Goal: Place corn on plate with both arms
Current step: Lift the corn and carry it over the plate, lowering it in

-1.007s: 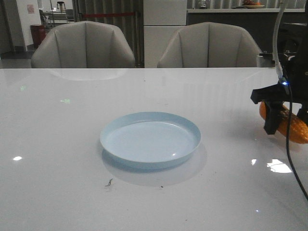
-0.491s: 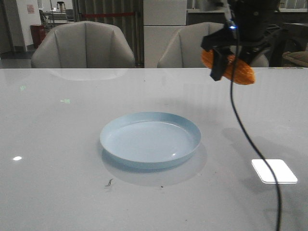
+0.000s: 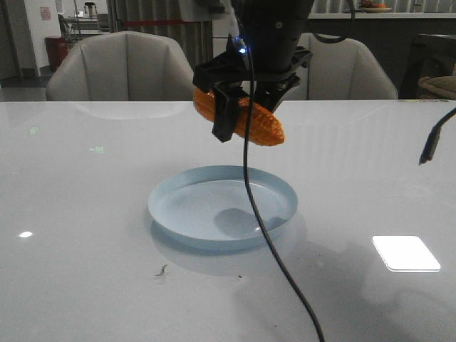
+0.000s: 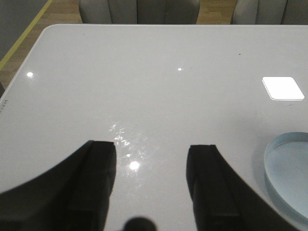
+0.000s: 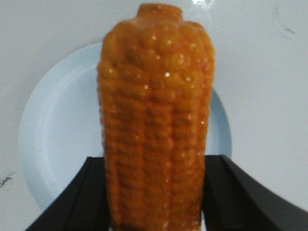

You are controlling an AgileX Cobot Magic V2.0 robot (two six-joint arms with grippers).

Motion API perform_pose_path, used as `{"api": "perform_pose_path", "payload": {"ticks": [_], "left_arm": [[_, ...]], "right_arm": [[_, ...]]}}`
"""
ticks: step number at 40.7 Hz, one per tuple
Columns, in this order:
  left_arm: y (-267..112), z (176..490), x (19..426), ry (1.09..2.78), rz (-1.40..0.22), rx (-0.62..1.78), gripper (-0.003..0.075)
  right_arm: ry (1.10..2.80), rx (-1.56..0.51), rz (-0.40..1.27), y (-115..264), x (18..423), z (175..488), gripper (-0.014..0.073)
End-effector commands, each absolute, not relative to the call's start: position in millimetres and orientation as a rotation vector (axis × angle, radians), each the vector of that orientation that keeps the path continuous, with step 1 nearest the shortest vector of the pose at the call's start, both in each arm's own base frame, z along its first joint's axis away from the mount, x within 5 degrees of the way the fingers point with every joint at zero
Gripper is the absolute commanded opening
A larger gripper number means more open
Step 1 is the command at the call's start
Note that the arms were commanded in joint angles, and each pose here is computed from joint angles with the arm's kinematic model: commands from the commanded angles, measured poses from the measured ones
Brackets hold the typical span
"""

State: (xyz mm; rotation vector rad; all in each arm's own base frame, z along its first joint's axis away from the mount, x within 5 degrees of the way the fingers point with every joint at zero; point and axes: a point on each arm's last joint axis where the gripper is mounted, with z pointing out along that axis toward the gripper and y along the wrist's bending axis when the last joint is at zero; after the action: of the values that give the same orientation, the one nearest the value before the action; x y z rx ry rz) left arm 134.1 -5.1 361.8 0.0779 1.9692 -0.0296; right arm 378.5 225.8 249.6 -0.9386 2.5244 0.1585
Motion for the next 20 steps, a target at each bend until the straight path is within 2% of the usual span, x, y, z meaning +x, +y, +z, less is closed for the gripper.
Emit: {"api": "perform_pose_path", "payload": {"ticks": [1,10,16,20], "left_arm": [[-5,377,136,1.873,-0.042,0.059,0.0407],[-5,377,136,1.873,-0.042,0.059,0.0407],[-5,377,136,1.873,-0.042,0.059,0.0407],[-5,377,136,1.873,-0.042,0.059,0.0407]], "right_arm": [[2.476,-0.945,0.175,229,376,267,0.0298],[2.597,-0.971,0.188,235,382,228,0.0298],[2.613,-0.961,0.213,238,384,220,0.0308],[2.614,-0.953,0.226,238,383,221,0.0367]]}}
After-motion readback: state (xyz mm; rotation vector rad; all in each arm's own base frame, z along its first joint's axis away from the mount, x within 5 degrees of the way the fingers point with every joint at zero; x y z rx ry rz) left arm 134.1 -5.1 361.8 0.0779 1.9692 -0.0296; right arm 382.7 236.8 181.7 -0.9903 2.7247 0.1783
